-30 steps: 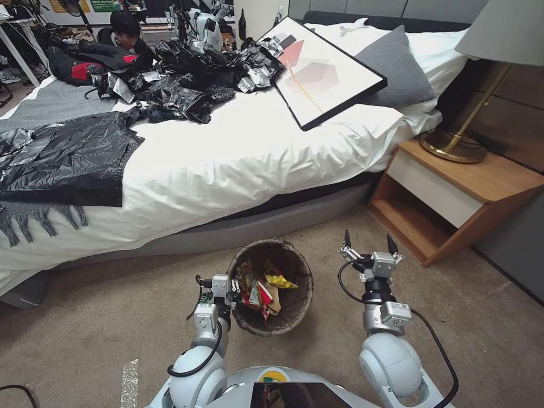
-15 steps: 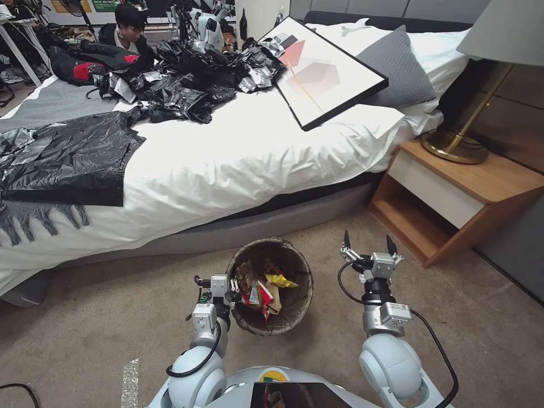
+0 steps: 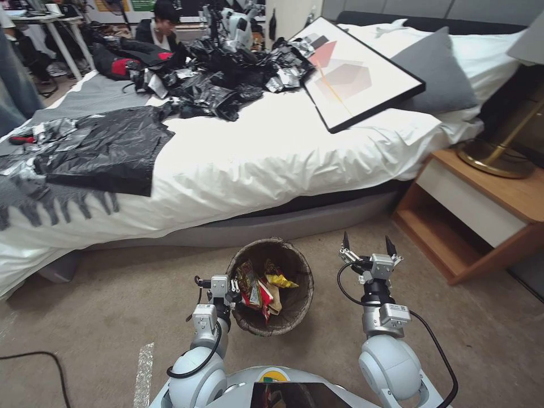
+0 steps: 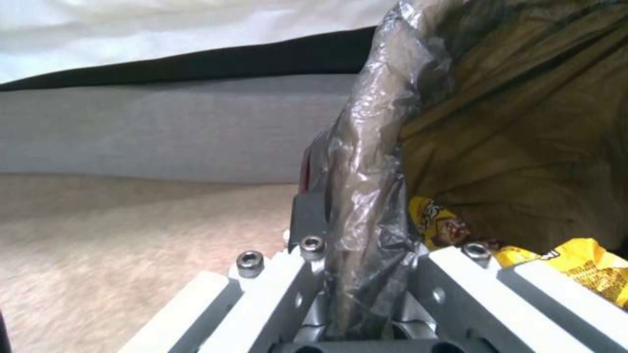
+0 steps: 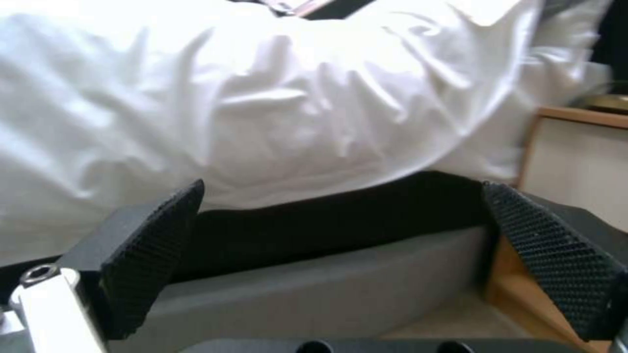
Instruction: Pick up the trash bin, then pick up the garbage from the floor and place it into the trash bin.
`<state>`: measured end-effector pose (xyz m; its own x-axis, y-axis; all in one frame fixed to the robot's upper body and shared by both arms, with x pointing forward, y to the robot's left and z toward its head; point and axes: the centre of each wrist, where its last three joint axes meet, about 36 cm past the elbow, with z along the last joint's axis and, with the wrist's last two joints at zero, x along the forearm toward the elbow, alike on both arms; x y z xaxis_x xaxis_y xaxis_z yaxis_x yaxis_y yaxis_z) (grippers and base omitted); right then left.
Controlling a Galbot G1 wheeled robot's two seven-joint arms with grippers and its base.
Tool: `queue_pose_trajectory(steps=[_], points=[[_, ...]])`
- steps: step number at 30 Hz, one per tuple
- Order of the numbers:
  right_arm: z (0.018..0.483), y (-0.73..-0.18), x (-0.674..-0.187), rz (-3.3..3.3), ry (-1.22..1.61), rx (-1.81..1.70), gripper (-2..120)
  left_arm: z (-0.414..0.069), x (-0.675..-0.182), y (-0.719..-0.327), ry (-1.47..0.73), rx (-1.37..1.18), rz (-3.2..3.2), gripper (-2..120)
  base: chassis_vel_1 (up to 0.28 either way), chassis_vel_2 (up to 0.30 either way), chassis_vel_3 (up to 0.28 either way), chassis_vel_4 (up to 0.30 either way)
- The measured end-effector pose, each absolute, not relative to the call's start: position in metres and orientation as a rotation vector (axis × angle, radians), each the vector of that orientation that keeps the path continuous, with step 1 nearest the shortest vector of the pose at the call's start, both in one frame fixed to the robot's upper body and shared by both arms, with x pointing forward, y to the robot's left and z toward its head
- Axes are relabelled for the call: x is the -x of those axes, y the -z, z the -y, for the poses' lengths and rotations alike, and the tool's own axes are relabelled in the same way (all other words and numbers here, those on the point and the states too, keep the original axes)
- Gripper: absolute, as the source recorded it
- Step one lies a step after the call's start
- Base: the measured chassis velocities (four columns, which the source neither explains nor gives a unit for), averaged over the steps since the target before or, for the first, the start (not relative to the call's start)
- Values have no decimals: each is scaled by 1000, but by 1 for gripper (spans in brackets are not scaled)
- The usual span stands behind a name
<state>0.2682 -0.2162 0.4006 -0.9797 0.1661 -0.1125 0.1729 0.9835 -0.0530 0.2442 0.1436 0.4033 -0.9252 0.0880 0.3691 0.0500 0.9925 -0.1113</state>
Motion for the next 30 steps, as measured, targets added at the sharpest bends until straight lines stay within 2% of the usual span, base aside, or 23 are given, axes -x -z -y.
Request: queue_pose_trajectory(steps=[30], points=[[213,-399,-270,-3020,87,-266,100,-143,-247,-401,-139,93,2756,0,118,124,125,120]])
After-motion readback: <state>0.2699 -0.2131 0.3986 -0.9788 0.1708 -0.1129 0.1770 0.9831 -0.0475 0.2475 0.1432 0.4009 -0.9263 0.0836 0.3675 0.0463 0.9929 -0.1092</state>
